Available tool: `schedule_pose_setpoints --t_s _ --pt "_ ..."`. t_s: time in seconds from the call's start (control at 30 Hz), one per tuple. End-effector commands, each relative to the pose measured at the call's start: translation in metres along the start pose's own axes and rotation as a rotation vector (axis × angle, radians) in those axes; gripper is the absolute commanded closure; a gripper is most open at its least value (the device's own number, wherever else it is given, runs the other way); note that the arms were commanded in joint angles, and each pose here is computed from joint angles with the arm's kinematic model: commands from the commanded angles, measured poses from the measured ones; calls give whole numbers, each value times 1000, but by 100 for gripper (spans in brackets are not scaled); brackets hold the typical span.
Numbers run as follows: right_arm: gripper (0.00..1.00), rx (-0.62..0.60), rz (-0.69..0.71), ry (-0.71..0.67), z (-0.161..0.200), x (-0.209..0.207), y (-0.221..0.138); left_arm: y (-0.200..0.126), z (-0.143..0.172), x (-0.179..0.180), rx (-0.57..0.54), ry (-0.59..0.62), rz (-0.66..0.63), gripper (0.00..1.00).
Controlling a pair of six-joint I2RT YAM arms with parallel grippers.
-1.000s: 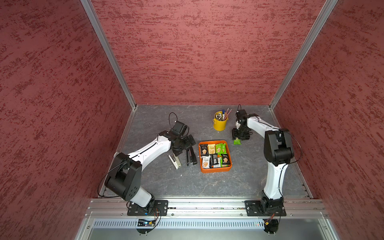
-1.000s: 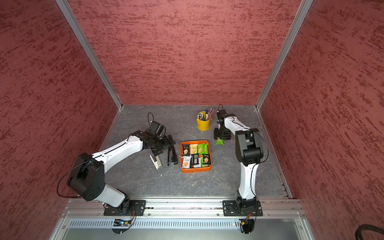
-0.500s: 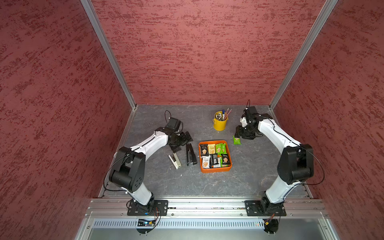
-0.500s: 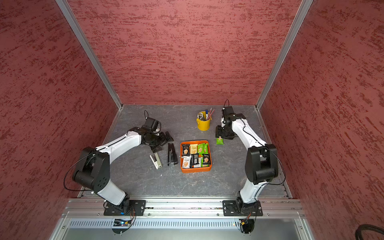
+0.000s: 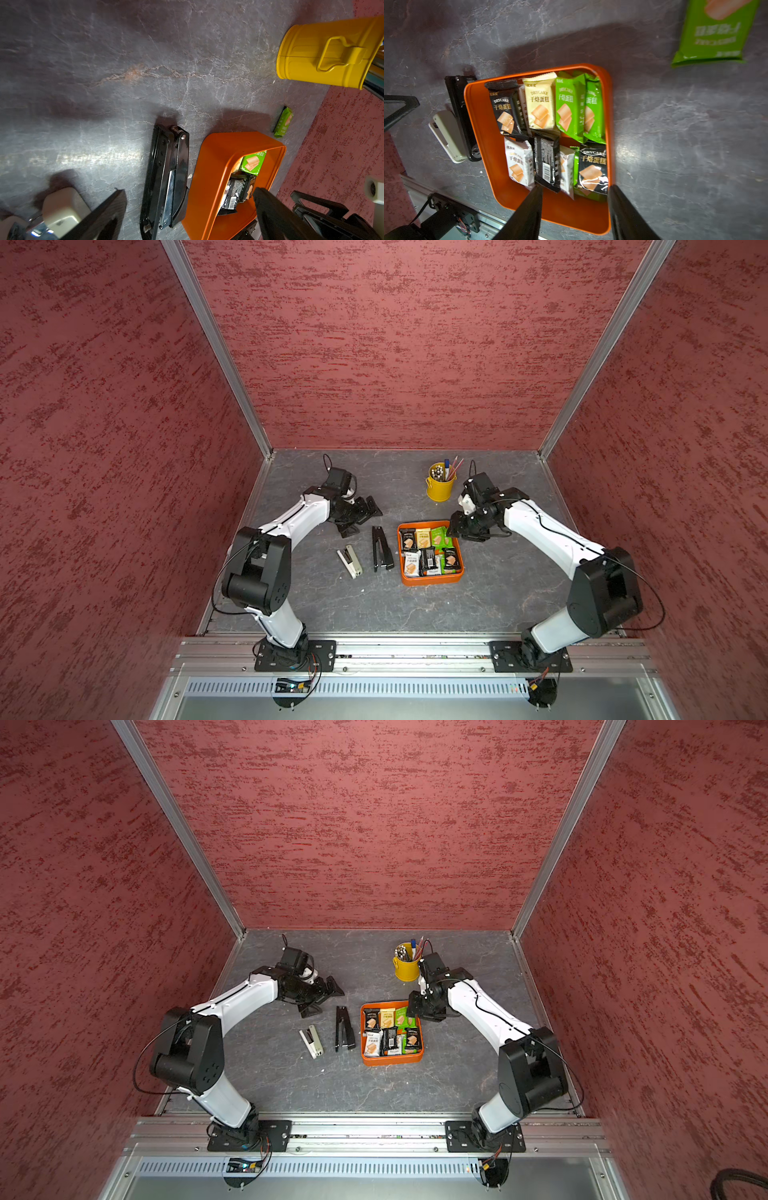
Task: Take the cookies out of the storage box
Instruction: Pick up the cookie from the storage box.
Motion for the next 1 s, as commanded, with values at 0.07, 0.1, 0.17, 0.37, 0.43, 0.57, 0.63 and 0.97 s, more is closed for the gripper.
schedule_pose_setpoints --t_s 0.07,0.1,0.17,0.37,0.43,0.57,0.63,0.97 --pt "47 -31 -46 26 -5 28 15 -2 2 0 20 32 19 0" --pt "47 -30 -45 25 -5 31 18 -2 2 1 22 32 21 0" --pt "48 -26 -41 22 -6 35 24 -2 5 3 25 33 19 0" --pt "52 -28 24 24 -11 40 42 -3 10 12 32 27 14 0" --pt "53 -52 76 39 -16 34 44 -5 11 15 33 25 12 0" --pt "53 -91 152 45 -22 25 46 -7 11 21 31 21 8 0" --pt "53 -95 174 42 -24 22 48 -8 10 24 27 16 5 0" --pt "52 -64 220 44 -24 13 70 -12 4 26 16 8 17 0"
Point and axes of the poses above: each gripper's point midway between its finger pads, its own y axis out along the fingers, its own x axis along the line the jaws close on, z = x × y, the point moved 3 cm from there along -y, back along the fingers, and after that the axes turned 14 degrees about y, right-handed, at the moved point
